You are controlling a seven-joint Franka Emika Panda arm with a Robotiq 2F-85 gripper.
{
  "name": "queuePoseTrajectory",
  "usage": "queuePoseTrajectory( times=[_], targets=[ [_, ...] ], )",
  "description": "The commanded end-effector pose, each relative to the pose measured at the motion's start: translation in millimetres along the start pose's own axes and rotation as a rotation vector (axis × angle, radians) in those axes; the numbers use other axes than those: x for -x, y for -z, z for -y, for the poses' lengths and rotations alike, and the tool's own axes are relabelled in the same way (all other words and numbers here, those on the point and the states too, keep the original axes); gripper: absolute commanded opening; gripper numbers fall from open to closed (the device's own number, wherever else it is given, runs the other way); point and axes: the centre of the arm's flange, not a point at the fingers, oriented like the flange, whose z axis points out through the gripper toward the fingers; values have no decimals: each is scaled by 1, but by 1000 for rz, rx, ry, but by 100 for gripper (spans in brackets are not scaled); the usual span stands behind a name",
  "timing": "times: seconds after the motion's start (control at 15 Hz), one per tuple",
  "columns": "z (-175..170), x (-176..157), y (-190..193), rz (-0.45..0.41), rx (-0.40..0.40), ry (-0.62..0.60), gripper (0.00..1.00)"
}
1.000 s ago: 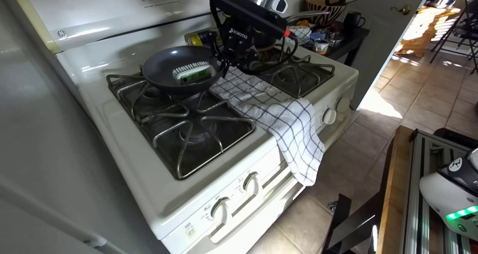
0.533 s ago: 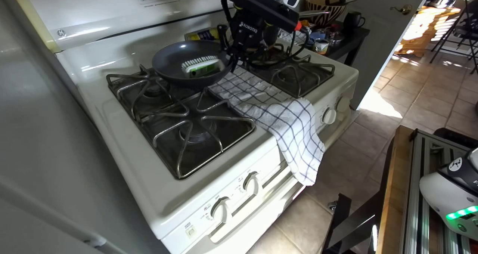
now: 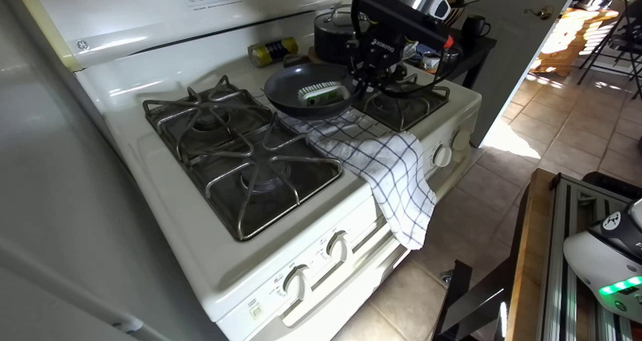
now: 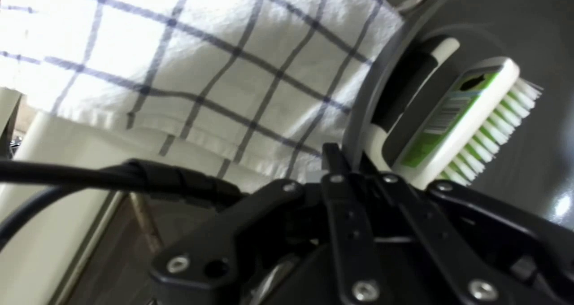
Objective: Pick up the gray pan and put it on the bottom right cooker on the stove
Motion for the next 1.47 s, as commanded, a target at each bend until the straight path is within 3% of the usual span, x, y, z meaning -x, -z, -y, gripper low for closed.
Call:
queuePoseTrajectory(
  times=[0.0, 0.47, 0.8, 1.4],
  targets=[
    [-28, -6, 37, -66, -50, -149, 1],
    [-65, -13, 68, -107, -57, -287, 1],
    [-94, -3, 72, -90, -33, -285, 1],
    [-133, -9, 68, -179, -45, -409, 1]
  ],
)
